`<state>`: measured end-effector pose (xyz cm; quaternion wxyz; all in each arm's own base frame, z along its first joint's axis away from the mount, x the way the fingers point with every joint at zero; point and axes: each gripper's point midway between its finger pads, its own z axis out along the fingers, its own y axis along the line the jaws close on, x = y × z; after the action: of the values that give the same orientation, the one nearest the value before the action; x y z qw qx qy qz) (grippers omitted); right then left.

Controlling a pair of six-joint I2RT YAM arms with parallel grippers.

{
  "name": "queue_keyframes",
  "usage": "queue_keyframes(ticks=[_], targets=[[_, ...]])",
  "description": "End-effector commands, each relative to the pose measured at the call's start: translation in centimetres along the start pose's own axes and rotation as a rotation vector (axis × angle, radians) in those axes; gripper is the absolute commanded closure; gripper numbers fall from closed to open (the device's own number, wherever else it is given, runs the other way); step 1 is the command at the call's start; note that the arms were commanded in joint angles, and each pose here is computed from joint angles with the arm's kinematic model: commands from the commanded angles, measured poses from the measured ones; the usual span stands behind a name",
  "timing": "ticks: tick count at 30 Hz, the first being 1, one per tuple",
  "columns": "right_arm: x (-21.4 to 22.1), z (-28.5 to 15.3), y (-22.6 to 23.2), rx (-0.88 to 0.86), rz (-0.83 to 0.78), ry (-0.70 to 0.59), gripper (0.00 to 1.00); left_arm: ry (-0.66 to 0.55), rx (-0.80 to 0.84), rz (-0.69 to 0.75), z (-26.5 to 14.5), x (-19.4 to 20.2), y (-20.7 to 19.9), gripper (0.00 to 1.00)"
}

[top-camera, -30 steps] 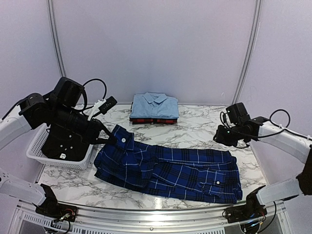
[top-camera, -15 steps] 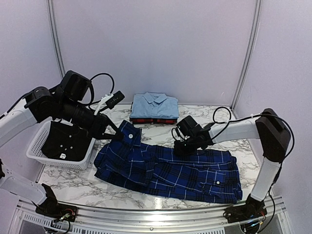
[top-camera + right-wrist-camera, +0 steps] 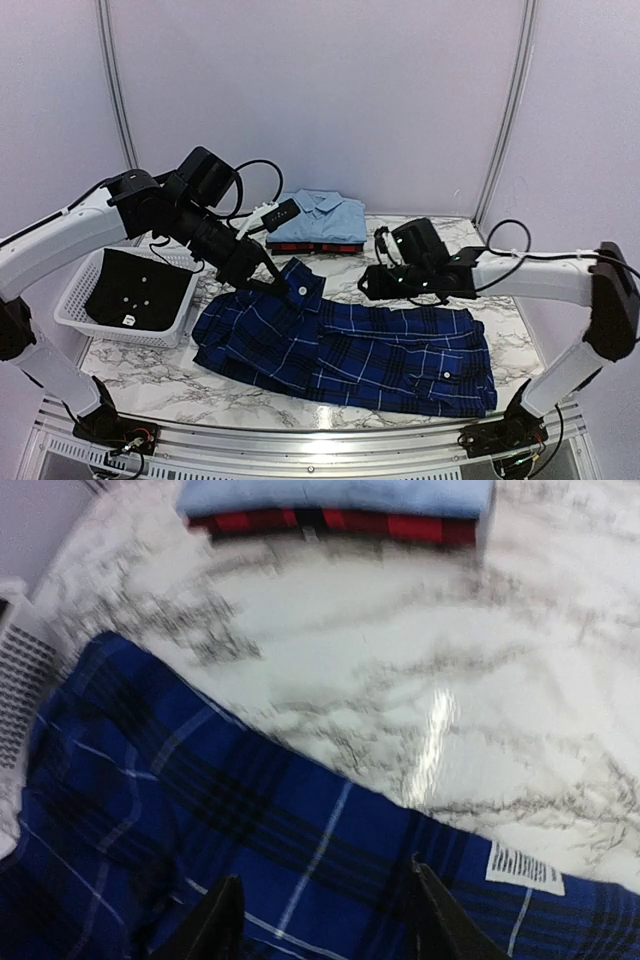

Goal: Fold and stack the long sleeve shirts
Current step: Adjust the rectangle-folded shirt at the center of the board, then pass from the left arm to the right

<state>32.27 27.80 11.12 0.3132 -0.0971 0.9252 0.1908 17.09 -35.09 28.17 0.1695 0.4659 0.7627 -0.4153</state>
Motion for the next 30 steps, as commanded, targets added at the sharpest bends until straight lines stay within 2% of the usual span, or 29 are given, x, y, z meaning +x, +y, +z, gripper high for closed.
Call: queue_keyframes(ticks=[1, 5, 13, 17, 30], targets=[[-6.3, -7.4, 4.0, -0.223, -0.146, -0.290, 0.44, -0.011, 0.147, 0.080, 0.1, -1.0, -2.5, 1.00], [-7.8, -12.8, 7.9, -0.431, -0.316, -0.412, 0.32, 0.005, 0.209, 0.085, 1.0, -1.2, -2.9, 1.00], [-6.2, -18.4, 13.9, -0.774, -0.510, -0.396, 0.29, 0.036, 0.244, 0.099, 2.9, -1.6, -3.1, 1.00], [-4.5, -19.2, 15.4, -0.859, -0.556, -0.328, 0.28, 0.046, 0.240, 0.113, 3.7, -1.9, -3.1, 1.00], [-0.8, -19.2, 16.4, -0.983, -0.570, -0.180, 0.32, 0.075, 0.173, 0.154, 5.8, -2.6, -1.8, 1.00]])
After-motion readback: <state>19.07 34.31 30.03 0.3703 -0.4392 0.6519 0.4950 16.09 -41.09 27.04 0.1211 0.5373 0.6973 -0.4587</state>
